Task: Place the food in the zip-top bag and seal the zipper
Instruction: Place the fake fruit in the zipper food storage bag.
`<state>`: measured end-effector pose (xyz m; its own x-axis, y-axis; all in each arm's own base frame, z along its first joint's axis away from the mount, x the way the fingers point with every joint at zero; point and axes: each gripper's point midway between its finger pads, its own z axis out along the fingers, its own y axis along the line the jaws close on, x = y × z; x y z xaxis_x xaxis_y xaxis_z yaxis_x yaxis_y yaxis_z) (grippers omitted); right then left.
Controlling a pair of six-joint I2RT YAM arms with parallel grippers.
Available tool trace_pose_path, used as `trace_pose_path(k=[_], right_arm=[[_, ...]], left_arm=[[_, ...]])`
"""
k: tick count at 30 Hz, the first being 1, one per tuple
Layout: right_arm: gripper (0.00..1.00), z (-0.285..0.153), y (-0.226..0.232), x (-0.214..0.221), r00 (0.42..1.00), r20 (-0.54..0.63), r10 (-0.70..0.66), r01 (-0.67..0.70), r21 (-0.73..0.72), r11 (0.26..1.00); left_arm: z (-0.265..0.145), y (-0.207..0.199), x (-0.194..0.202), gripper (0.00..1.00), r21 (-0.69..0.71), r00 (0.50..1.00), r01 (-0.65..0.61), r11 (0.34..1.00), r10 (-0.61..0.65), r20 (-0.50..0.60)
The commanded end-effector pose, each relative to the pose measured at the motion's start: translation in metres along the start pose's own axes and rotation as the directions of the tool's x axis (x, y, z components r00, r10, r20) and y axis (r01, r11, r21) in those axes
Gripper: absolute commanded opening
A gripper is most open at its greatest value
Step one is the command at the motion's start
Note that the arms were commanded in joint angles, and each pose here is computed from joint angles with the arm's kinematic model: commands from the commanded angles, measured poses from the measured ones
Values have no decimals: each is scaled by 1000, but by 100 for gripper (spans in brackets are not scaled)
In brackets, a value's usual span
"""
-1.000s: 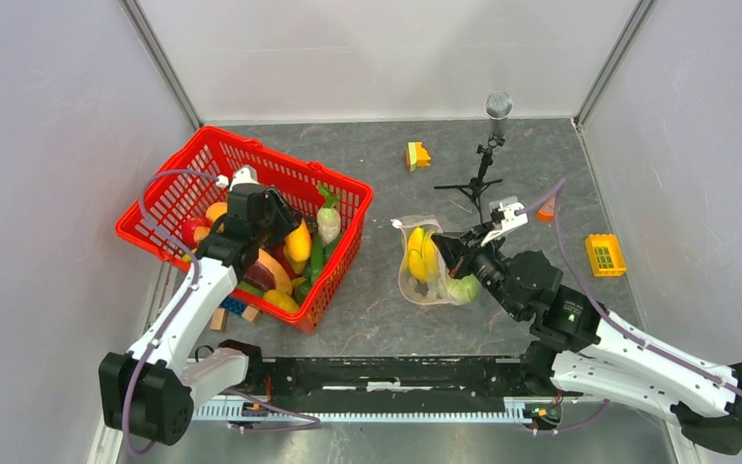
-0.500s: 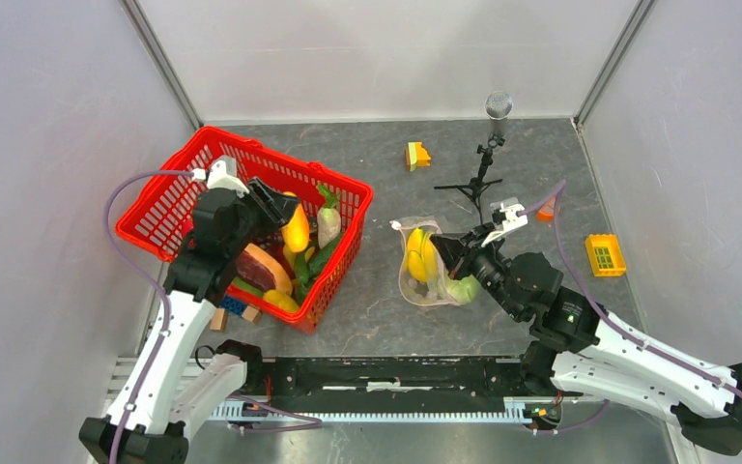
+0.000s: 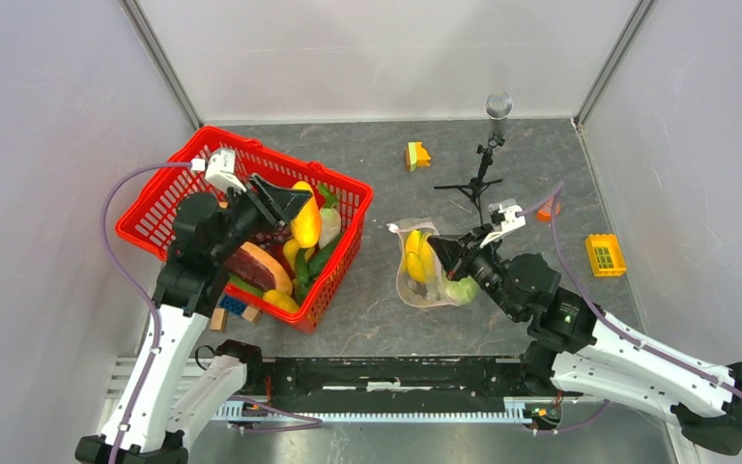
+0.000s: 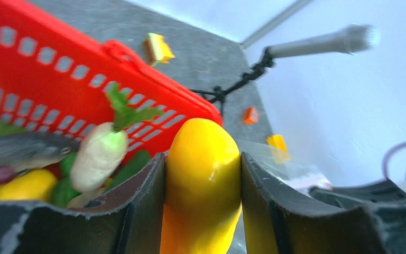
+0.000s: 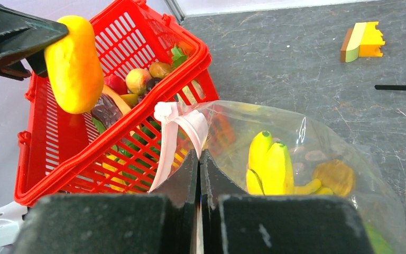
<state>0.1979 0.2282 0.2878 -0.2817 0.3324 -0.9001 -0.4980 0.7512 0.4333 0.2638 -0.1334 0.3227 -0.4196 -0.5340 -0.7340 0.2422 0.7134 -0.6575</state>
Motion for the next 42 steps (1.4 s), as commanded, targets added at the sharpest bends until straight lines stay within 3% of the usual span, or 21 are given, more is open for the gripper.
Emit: trace_pose_path(k=[1, 8, 16, 22, 29, 35, 42], right_arm=[[2, 1, 8, -13, 997, 56, 52, -50, -32, 998], [2, 6, 16, -19, 990, 78, 117, -113, -48, 992], [0, 19, -2, -34, 999, 28, 15, -20, 165, 986], [1, 18, 2, -35, 996, 68, 53, -61, 116, 991], [0, 20, 6, -28, 988, 77, 133, -140, 94, 986], [0, 20, 6, -29, 958, 152, 242, -251, 41, 967], [1, 16, 12, -42, 946, 181, 269, -275, 11, 961]], left_arm=[[-19, -73, -21, 21, 326, 999, -15, 945, 2, 41], [-34, -121, -26, 23, 502, 992, 14, 865, -76, 103], [-22, -176, 17, 24, 568, 999, -41, 822, 24, 36], [-5, -195, 40, 24, 566, 997, -69, 822, 45, 57], [15, -203, 60, 24, 510, 995, -10, 860, -44, 94], [26, -186, 78, 24, 399, 989, -45, 916, -15, 144], [41, -163, 101, 26, 324, 989, -57, 944, 8, 151]])
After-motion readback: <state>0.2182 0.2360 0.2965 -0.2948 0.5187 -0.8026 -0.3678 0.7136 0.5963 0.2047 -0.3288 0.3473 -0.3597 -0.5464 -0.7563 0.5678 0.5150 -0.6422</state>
